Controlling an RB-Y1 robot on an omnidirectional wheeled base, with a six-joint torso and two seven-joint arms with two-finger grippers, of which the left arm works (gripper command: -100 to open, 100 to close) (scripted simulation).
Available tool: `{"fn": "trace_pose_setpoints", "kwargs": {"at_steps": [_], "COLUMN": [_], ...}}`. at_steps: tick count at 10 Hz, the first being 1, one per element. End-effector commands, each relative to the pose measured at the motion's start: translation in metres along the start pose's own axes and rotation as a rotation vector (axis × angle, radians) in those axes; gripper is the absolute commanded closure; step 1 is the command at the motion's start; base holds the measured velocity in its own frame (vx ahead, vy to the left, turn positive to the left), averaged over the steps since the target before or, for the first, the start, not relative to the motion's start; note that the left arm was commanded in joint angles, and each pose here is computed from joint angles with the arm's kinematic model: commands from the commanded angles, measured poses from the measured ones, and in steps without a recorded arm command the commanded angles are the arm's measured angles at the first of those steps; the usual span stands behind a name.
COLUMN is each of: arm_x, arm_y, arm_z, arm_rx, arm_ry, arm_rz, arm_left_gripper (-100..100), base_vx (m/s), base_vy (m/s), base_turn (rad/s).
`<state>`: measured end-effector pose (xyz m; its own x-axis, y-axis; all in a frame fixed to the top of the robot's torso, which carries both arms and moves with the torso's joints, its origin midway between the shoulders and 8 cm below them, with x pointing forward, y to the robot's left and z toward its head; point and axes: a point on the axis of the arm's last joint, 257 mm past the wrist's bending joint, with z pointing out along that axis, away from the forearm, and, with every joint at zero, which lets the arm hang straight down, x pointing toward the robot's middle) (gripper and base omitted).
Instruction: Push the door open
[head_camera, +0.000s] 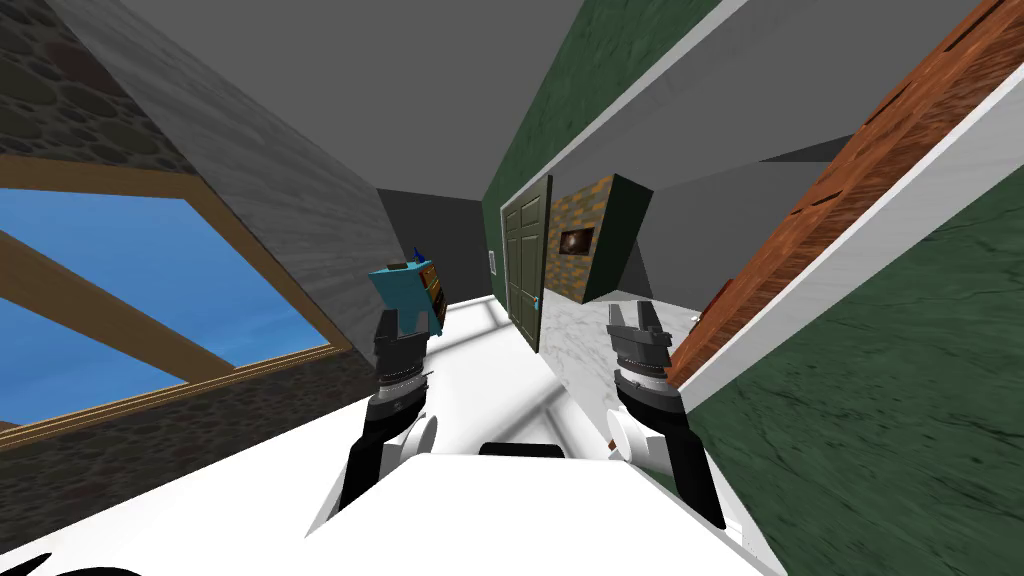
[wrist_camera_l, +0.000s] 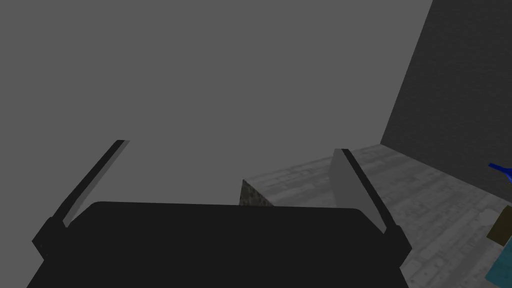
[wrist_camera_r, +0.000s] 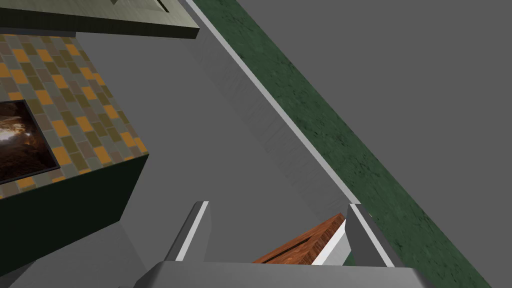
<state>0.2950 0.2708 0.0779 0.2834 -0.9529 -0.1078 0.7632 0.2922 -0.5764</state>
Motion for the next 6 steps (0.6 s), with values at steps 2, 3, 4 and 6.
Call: {"fn": "trace_pose_setpoints", "kwargs": {"at_steps": [2,3,4,6], "arm_x": [0.01,0.012,0.017,0.025], "arm_y": [0.017,0.02,0.027,0.041], "arm_z": [-0.0048,-0.0059,-0.008,-0.0128], "arm_rx": [-0.024,-0.029,-0.04,-0.061], "arm_ry": [0.025,0.03,0.041,0.06], "arm_rz": [-0.024,-0.029,-0.038,-0.058], "arm_left_gripper": [-100,-100,-100,-100], "base_vx": [0.075,0.101,0.092,0.093], "base_vy": [0.014,-0.011,0.006,0.037], "base_turn": [-0.085,-0.062,-0.058,-0.079]}}
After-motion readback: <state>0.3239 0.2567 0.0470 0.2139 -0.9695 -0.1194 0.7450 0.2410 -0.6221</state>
